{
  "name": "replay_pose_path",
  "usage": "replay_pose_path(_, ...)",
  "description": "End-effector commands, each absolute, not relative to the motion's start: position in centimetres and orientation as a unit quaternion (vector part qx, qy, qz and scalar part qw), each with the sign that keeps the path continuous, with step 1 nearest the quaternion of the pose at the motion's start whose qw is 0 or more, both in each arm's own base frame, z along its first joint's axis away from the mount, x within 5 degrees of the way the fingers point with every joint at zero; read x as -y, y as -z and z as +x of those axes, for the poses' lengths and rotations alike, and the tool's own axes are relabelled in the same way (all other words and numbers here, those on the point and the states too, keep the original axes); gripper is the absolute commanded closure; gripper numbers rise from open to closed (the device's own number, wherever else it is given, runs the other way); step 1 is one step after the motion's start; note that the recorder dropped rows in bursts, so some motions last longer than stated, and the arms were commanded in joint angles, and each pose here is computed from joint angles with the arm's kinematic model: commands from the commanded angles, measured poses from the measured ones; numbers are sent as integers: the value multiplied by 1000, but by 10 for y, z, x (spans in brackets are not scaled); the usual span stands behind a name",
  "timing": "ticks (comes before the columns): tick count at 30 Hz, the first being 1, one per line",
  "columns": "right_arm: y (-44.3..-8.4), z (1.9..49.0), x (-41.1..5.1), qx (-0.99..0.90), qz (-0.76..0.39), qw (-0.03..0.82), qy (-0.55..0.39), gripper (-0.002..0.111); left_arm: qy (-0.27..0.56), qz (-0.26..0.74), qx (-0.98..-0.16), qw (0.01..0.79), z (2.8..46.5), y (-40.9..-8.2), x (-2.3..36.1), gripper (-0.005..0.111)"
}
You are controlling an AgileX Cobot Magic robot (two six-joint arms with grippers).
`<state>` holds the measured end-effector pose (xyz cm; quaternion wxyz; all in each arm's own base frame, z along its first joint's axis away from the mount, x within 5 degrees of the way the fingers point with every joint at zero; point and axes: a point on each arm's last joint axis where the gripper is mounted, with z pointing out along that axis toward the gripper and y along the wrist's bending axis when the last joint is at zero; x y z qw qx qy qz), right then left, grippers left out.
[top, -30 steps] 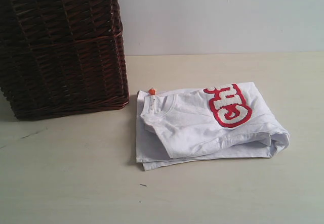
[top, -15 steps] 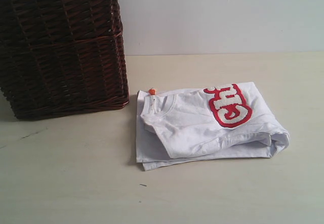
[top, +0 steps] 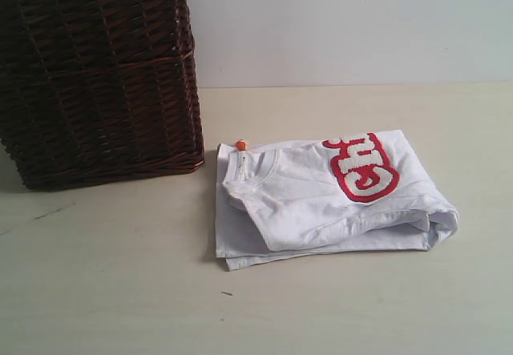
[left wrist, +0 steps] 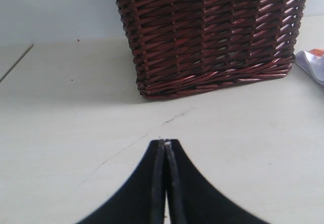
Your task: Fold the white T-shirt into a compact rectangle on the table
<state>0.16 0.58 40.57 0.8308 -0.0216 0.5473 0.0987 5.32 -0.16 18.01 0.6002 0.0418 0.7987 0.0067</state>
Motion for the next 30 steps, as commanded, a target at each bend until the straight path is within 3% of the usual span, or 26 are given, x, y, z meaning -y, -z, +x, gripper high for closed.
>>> replay_pose_path(1,-414,-18,-1,-468,6,882,-54,108,-9,42,-795,605,53,-181,1,106)
replay_pose_path(7,-399,-23,-1,-414,64,908,-8,108,-9,42,-795,605,53,-181,1,106)
replay_pose_path(27,-227,53,11,-622,108,775,4,108,-9,42,-795,605,53,-181,1,106)
replay_pose_path(30,-218,55,9,-648,101,755,4,108,-9,42,-795,605,53,-181,1,106)
